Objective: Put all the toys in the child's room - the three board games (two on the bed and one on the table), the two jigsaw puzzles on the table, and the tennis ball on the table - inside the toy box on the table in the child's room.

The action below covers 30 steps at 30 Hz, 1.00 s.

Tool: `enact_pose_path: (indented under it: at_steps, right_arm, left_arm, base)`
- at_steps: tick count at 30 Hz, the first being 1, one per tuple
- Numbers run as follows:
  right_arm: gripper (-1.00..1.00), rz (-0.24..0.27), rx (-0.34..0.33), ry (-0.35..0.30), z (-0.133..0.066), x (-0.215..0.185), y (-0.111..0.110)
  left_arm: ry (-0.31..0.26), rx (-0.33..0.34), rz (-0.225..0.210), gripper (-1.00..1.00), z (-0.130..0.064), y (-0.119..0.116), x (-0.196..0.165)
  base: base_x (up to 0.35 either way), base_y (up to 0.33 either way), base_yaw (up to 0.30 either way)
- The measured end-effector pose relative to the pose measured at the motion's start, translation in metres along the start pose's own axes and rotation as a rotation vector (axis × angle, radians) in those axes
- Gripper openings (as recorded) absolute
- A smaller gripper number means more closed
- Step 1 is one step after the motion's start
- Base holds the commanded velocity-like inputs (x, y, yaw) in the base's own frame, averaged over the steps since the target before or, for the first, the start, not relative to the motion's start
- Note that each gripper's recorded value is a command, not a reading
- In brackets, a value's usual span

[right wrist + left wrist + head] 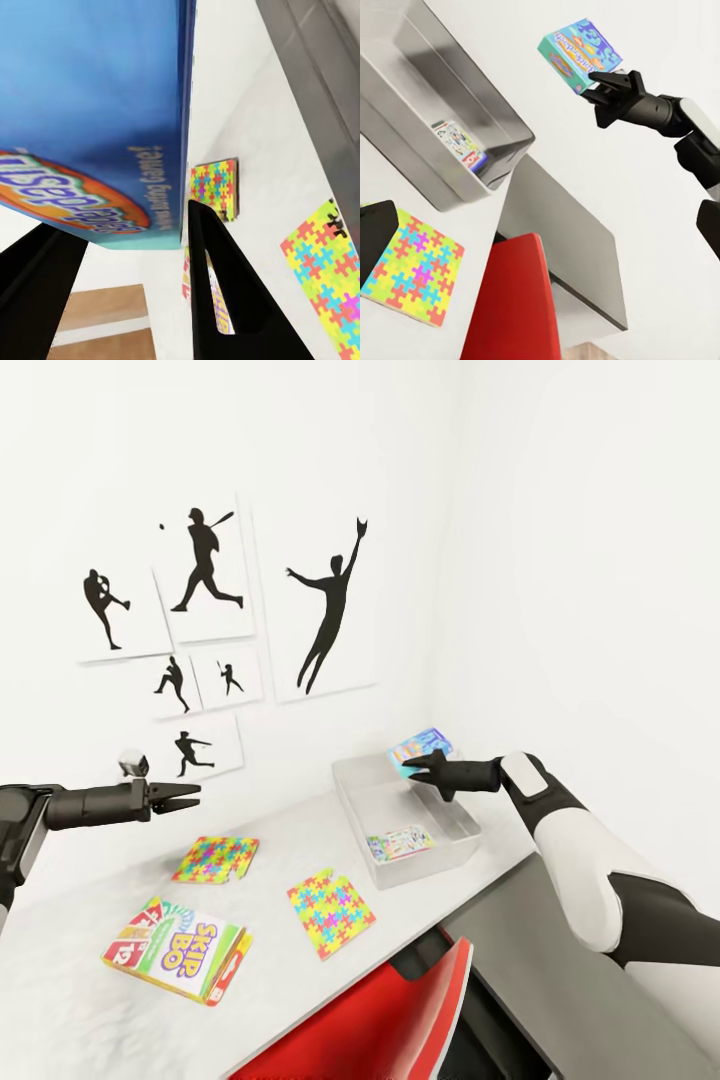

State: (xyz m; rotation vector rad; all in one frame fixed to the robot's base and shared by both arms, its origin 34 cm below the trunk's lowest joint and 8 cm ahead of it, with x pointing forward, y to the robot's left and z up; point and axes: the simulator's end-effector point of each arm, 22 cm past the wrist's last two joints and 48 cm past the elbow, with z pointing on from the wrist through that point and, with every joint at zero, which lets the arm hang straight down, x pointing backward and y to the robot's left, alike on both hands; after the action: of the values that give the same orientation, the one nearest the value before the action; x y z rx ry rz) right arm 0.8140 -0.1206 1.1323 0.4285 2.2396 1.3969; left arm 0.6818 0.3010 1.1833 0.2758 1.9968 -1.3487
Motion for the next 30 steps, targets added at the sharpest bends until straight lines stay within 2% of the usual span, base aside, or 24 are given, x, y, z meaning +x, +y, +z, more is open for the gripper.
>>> enact_pose_path:
  at_steps: [6,30]
  right_arm:
    - [-1.00,0.009,-0.019,0.002,0.002,-0.001,-0.002]
    - [-1.00,0.035,0.003,0.016,0.013,-0.001,-0.029]
  left_arm:
    - [0.001,0.001,-0.008,1.00,0.002,0.005,0.001]
    - [0.012,-0.005,-0.041,1.00,0.009,0.024,0.010]
  base:
    - [0.000,0.000,0.000]
    - [0.000,0.000,0.000]
